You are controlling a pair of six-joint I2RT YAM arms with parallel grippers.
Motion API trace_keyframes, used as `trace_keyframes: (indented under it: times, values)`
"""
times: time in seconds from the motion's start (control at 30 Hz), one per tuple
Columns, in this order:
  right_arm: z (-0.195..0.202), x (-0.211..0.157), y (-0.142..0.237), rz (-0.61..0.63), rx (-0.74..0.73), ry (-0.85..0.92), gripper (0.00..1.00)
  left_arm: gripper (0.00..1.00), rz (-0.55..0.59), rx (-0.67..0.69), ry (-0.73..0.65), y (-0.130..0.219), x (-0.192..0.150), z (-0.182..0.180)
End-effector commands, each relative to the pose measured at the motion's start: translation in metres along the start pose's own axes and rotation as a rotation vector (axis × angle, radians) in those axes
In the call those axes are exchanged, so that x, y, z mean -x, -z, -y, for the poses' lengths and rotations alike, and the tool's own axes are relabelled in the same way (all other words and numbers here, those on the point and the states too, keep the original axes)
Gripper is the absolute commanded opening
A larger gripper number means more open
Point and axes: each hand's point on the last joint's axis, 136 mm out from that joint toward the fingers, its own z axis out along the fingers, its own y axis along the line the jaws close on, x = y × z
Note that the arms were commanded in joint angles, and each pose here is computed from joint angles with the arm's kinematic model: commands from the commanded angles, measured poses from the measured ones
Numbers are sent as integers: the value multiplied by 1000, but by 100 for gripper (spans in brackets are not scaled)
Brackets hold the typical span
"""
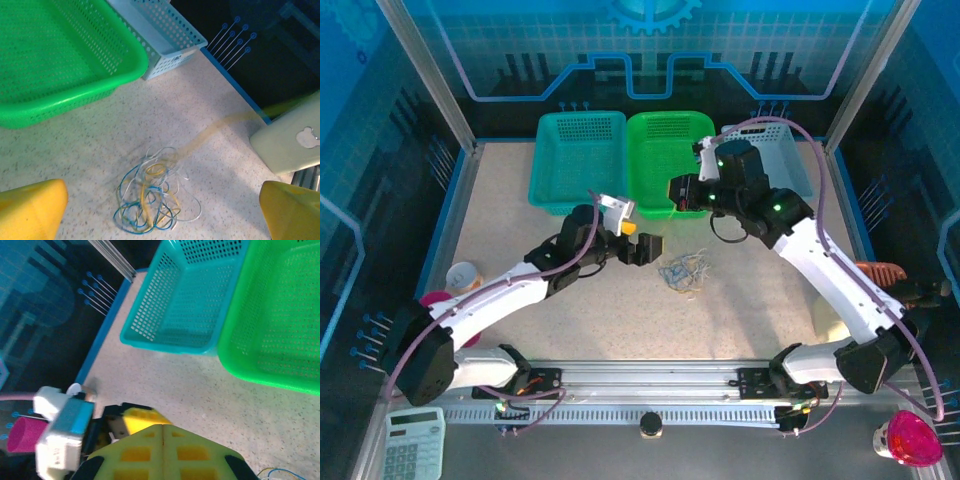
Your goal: Untangle the cables
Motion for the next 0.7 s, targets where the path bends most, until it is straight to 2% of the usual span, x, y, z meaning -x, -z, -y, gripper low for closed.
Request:
trace_keyframes:
  times: [0.0,0.4,0.67]
  values:
    - [-27,17,27,58,70,-10,0,99,95,-60,-63,-2,33,20]
    - [-63,56,56,164,169,2,0,98,82,-40,-52,-6,23,13]
    - [-45,110,62,283,106,-20,0,99,79,1,-36,11,7,3]
